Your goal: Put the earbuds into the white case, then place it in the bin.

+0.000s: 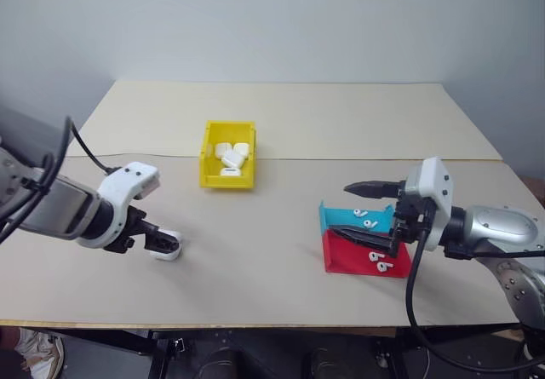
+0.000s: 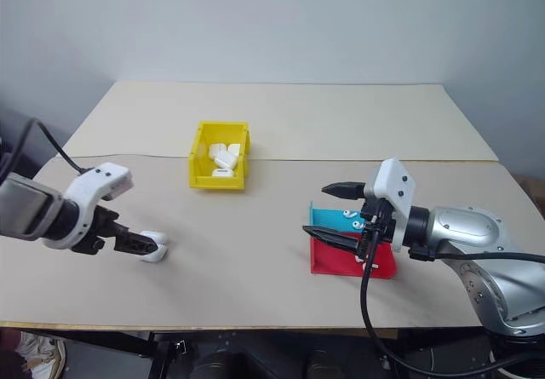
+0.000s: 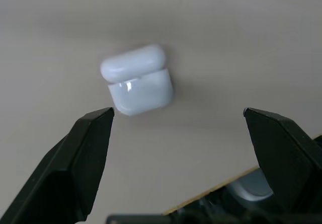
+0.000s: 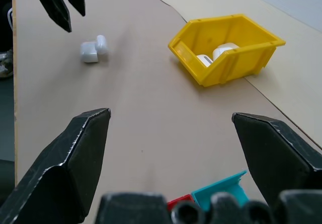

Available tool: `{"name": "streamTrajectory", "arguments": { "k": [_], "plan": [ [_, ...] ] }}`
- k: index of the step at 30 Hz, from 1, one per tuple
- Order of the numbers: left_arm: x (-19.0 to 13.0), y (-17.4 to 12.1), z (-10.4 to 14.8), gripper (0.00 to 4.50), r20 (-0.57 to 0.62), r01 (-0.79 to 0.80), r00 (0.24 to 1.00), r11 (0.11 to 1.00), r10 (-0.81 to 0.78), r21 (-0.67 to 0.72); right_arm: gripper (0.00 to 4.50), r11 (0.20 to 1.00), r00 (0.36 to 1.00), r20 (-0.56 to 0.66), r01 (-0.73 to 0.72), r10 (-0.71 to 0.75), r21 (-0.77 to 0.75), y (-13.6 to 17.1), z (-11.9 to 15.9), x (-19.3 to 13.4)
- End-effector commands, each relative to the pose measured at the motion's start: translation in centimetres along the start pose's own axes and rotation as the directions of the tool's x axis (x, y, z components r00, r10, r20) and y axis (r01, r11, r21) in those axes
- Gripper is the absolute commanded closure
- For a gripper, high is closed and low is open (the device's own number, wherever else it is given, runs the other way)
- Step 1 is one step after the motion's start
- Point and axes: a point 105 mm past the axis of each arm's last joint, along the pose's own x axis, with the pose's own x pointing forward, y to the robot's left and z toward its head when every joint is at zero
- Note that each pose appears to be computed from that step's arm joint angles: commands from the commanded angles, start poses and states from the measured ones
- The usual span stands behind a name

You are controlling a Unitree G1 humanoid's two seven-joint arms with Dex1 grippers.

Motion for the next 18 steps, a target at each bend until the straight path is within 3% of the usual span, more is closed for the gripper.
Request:
{"name": "streamTrajectory", "arguments": {
  "k": [1,10,18],
  "plan": [
    [0.7,0.6,0.7,0.0,0.01,-0.052,0.999,0.998,0.053,-0.038,0.01,0.999,0.999,0.033,-0.002,0.004,-0.038,0.5,0.9,0.1],
    [4.2,1.2,1.5,0.0,-0.064,-0.092,0.994,0.986,0.084,-0.137,0.01,0.999,0.999,0.045,0.004,-0.002,-0.04,1.0,1.1,0.6],
    [5.3,1.9,1.0,0.0,-0.136,-0.179,0.978,0.975,0.161,-0.133,0.01,0.999,0.999,0.04,0.013,-0.011,-0.031,1.3,1.0,0.6]
  ]
}}
